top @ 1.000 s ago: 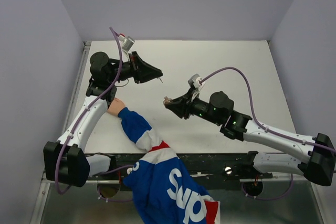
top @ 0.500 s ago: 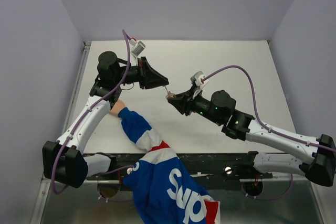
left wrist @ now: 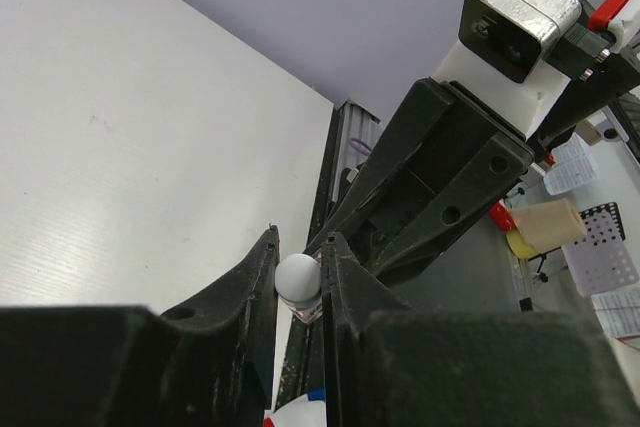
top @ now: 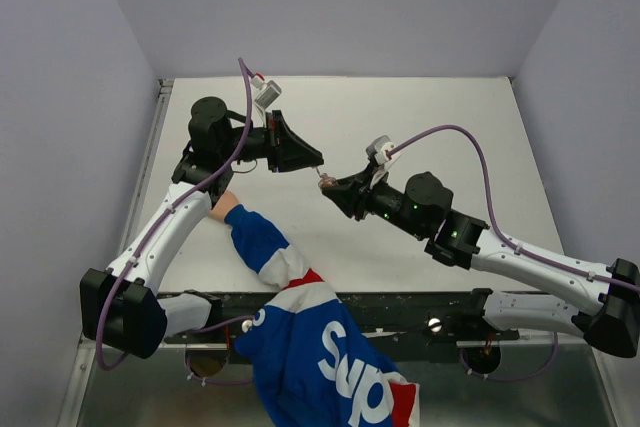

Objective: Paint the nails

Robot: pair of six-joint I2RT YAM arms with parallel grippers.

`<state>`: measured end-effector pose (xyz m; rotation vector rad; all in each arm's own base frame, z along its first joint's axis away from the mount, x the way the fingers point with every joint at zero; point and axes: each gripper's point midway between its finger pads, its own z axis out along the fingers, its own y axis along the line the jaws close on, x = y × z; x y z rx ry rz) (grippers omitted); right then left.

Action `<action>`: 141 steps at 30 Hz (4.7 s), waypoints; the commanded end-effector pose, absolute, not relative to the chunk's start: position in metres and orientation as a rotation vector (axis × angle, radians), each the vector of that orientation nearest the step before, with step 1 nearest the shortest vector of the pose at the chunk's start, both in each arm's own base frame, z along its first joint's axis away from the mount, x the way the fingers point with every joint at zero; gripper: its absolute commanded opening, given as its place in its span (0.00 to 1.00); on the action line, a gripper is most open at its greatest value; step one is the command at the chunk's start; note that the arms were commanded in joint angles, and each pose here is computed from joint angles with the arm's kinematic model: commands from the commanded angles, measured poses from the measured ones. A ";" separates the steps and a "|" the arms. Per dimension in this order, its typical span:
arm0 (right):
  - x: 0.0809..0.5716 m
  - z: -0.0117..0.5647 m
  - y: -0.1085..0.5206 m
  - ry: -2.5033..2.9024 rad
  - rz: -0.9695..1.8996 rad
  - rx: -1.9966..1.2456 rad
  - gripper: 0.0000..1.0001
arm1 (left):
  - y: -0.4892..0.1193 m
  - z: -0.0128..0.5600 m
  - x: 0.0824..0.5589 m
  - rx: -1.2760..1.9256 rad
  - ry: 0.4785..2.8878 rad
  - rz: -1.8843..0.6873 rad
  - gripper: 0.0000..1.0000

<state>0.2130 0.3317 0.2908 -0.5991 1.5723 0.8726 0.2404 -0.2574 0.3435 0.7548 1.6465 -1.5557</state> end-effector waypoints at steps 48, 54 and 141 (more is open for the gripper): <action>0.212 0.287 0.335 1.579 0.879 -0.605 0.01 | -0.260 0.350 0.242 0.750 1.627 -1.524 0.00; 0.212 0.286 0.337 1.583 0.882 -0.610 0.01 | -0.261 0.350 0.241 0.755 1.623 -1.532 0.00; 0.214 0.333 0.296 1.423 0.859 -0.421 0.01 | -0.304 0.337 0.219 0.725 1.571 -1.568 0.62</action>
